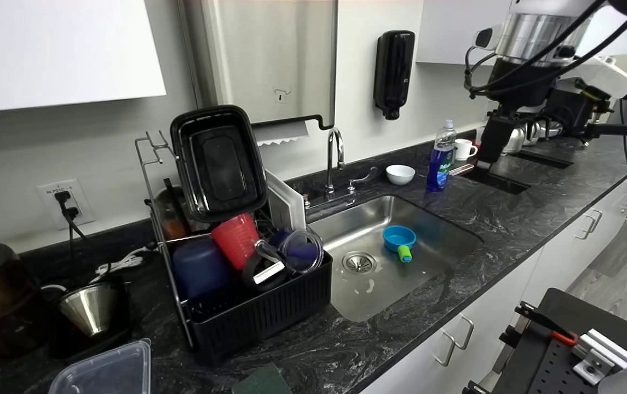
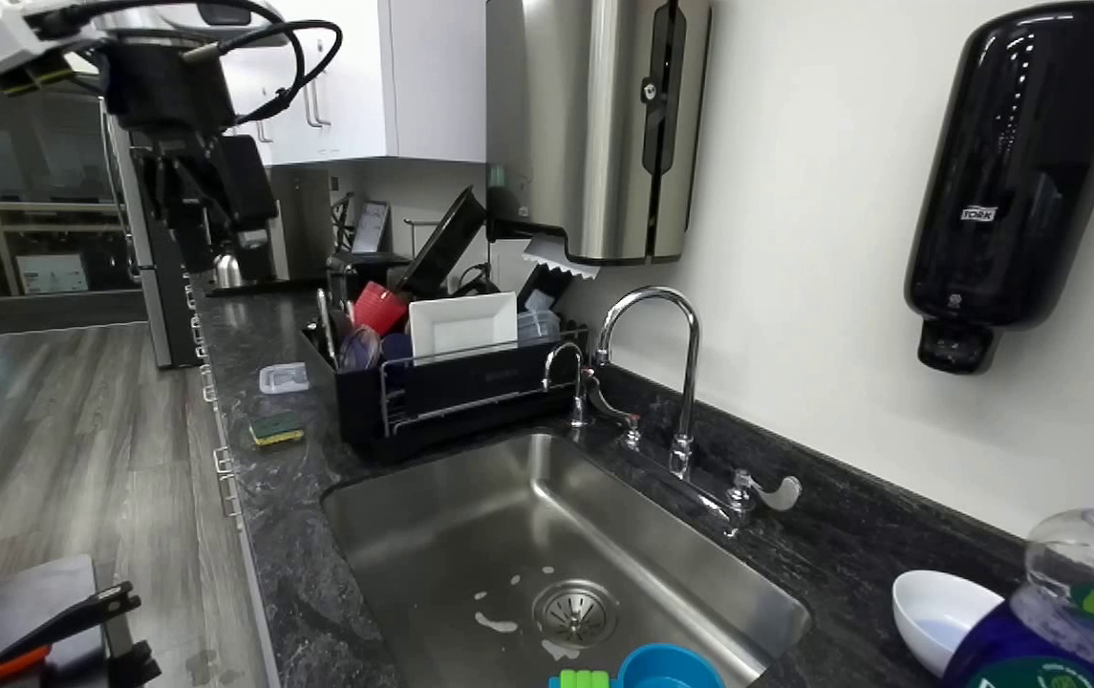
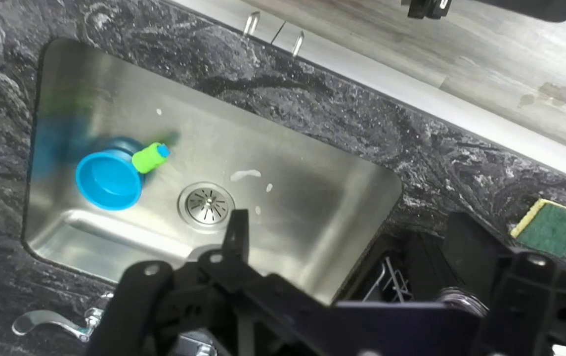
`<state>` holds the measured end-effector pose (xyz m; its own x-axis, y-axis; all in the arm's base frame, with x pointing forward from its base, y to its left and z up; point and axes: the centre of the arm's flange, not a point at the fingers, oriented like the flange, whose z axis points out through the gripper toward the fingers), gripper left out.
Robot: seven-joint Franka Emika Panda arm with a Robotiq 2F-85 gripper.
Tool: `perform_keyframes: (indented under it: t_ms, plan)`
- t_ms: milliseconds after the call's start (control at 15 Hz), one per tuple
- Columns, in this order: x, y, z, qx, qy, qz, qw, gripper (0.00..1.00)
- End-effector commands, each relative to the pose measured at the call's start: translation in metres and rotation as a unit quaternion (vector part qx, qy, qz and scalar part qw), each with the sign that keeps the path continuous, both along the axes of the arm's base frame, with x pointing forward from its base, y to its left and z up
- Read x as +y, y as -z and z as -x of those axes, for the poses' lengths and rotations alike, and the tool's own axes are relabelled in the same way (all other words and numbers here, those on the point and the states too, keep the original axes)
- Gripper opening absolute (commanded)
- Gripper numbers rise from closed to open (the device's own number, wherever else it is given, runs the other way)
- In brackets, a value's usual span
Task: Remove the black lunchbox from the dish rack and place it in the sink
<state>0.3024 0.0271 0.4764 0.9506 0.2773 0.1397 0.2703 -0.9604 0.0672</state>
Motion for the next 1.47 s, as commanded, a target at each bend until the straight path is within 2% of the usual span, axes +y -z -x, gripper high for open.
perform_keyframes:
  t_ms: [0,800,1400]
  plan:
    - [0.013,0.014,-0.016,-0.034,-0.024,-0.023,0.9989,1.0]
    - [0.077,0.038,-0.063,-0.129,-0.066,-0.05,0.9882,1.0]
    - [0.11,0.044,-0.088,-0.178,-0.054,-0.063,0.9806,1.0]
